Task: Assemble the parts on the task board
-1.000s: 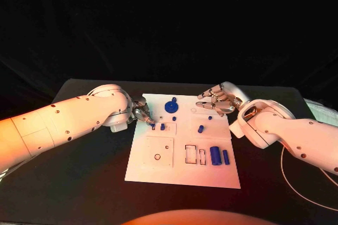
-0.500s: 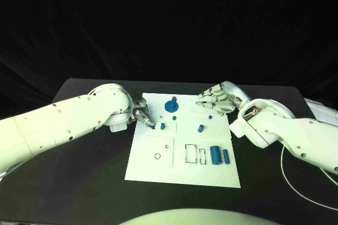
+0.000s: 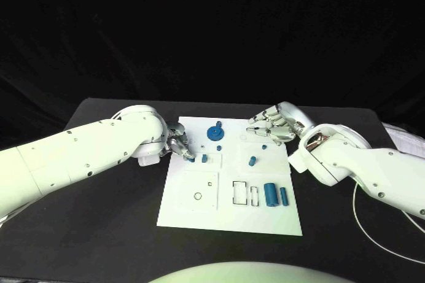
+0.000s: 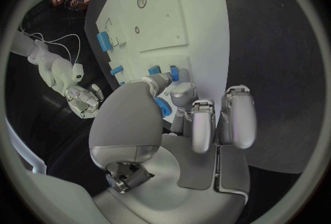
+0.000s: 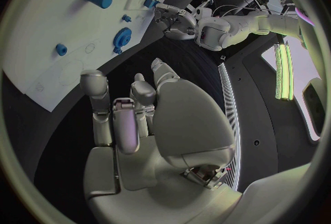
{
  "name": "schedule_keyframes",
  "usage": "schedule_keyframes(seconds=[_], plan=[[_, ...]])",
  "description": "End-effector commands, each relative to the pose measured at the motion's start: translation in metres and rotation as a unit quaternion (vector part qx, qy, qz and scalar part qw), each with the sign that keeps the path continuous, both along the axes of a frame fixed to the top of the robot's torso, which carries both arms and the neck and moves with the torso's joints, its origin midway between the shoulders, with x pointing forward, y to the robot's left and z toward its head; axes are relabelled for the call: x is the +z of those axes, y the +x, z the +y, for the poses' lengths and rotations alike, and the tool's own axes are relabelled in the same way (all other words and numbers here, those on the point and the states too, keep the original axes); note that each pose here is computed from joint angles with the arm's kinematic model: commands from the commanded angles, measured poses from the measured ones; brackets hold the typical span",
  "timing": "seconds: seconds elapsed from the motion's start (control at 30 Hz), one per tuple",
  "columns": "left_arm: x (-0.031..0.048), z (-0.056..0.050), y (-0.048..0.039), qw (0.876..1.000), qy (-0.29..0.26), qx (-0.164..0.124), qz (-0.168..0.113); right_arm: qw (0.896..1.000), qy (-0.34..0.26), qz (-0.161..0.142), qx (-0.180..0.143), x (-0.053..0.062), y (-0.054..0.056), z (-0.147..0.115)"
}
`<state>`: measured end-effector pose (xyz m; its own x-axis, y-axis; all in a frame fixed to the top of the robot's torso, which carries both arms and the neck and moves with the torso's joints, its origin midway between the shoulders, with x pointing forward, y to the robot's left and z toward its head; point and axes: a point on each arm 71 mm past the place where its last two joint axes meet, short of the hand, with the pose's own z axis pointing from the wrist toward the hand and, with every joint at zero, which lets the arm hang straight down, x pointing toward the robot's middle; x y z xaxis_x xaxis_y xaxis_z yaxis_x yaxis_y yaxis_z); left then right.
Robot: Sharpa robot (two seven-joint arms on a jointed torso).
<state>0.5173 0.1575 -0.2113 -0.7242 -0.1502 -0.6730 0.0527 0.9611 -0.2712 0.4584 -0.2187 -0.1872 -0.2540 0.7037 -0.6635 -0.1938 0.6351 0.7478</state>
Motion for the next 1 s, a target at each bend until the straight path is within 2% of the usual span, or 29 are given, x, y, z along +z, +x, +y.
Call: schedule_keyframes(seconds=[0.03, 0.5, 1.0], plan=[[-0.0039, -0.003, -0.0031, 1.0, 0.011, -0.013, 0.012, 1.0, -0.002, -0.001, 0.009, 0.0, -0.001, 0.002], [-0.0051, -0.013, -0.002, 1.0, 0.017, -0.017, 0.016, 1.0, -0.001, 0.0, 0.01, 0.0, -0.001, 0.003], [-0.0067, -0.015, -0.0007, 0.999, 0.032, -0.013, 0.023, 1.0, -0.001, 0.0, 0.01, 0.0, -0.001, 0.003]])
